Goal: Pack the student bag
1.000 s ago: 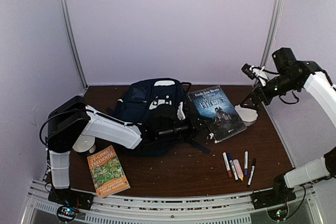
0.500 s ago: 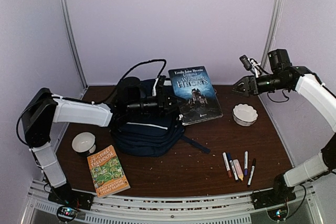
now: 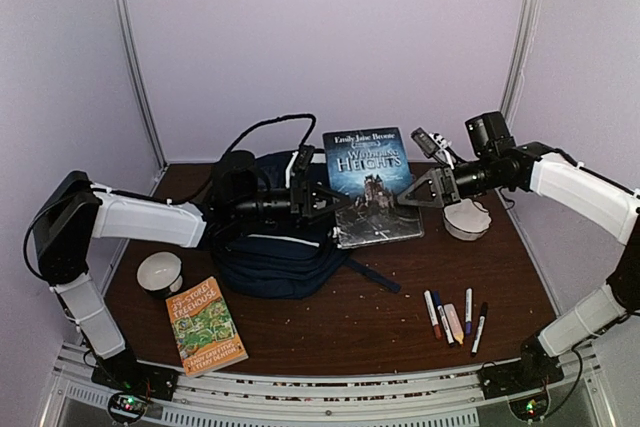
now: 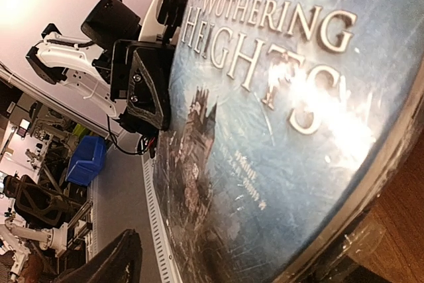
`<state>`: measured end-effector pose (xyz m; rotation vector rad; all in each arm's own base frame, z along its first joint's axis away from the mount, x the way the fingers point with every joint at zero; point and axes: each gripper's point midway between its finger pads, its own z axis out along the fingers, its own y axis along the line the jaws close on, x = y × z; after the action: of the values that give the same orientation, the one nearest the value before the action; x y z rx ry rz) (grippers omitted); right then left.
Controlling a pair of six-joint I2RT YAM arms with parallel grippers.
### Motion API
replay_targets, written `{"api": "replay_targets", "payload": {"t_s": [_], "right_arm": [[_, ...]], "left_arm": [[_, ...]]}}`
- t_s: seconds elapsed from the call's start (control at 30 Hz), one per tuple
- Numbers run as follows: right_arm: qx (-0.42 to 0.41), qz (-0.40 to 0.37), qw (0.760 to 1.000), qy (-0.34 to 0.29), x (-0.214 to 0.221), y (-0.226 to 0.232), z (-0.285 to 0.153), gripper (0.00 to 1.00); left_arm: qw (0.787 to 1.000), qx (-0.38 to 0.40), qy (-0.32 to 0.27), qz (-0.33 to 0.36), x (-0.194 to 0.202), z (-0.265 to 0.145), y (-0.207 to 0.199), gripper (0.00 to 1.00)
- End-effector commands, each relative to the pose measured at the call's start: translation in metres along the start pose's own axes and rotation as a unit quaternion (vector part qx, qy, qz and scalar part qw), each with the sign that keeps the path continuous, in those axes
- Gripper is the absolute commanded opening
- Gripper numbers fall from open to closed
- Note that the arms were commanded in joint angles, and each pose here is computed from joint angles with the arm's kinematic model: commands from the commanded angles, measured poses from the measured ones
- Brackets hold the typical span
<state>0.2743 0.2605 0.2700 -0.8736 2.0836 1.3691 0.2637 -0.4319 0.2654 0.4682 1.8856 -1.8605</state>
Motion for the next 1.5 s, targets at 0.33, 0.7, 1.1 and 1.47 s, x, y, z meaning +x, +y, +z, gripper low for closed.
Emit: {"api": "replay_targets", "payload": {"t_s": [0.33,0.7,1.1,1.47], "right_arm": [[-0.058,0.022,0.997,-0.054,0.002,0.018,0.001,0.45],[-0.094,0.047,0.993,-0.058,-0.005,0.018,0.006,0.11],[-0.043,0.034,0.996,-0.075,-0.004,-0.004,-0.011,0.00],[-0.038,0.061,0.995,-0.072,-0.006,-0.021,-0.006,0.00]], "left_arm": [[0.991,0.062,-0.090,0.081,-0.043,-0.017,-0.042,0.00],[0.994,0.009,-0.062,0.088,-0.033,-0.011,-0.015,0.17],[0.916,-0.343,0.073,0.197,0.001,-0.099,0.054,0.64],[0.932,-0.333,-0.041,0.135,0.010,-0.126,0.056,0.76]]}}
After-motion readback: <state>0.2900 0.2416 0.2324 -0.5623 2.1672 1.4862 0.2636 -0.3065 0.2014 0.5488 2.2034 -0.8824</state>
